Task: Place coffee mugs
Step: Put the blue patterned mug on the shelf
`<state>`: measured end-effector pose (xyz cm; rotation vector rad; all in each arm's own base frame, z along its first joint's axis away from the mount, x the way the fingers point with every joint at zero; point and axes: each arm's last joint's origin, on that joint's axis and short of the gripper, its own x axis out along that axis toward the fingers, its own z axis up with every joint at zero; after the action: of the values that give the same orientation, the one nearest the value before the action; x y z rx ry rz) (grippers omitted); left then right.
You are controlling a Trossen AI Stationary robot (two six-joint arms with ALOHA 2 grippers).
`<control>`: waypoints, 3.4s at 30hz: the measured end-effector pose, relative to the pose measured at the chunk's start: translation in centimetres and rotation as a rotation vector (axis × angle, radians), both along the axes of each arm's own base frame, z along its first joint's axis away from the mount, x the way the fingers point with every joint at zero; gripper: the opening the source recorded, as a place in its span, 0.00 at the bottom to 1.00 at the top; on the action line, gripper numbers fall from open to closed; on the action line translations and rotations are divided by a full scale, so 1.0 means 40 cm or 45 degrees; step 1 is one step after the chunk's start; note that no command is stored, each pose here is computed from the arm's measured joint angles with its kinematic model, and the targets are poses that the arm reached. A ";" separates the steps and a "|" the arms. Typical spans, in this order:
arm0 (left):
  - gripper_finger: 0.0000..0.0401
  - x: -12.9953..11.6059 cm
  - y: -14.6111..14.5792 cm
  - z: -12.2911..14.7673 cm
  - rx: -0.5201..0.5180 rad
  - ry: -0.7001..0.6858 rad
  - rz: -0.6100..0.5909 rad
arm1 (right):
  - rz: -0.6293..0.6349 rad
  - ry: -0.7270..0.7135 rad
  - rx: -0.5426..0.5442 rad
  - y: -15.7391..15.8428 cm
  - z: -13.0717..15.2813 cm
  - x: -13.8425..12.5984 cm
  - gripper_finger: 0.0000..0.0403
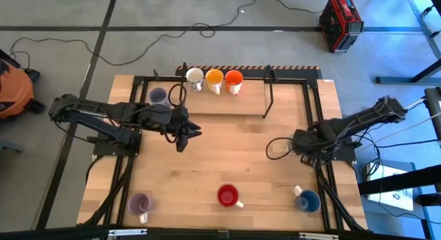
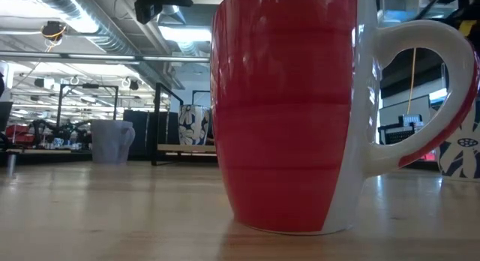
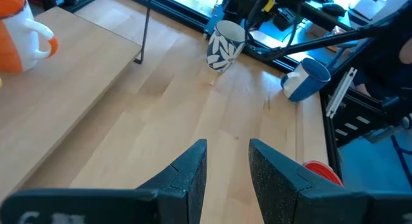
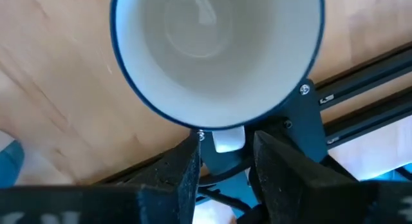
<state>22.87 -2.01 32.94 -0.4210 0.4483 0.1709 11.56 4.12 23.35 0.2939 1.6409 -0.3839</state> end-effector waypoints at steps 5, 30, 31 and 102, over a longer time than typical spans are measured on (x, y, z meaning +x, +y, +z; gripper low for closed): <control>0.27 0.000 0.000 0.000 -0.001 0.000 -0.002 | 0.022 0.066 0.046 -0.009 -0.014 0.022 0.33; 0.27 0.000 -0.002 0.000 -0.007 0.005 -0.042 | 0.194 0.079 0.110 0.010 -0.068 0.124 0.38; 0.27 0.000 -0.002 -0.001 -0.007 0.008 -0.042 | 0.195 0.048 0.116 0.011 -0.069 0.129 0.37; 0.27 -0.066 0.006 0.052 0.003 -0.121 -0.039 | -0.201 -1.027 -0.308 0.173 -0.177 0.090 0.10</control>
<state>20.22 -1.76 35.03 -0.4179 0.3610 0.1209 15.17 11.04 16.27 0.3387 0.7754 -0.4972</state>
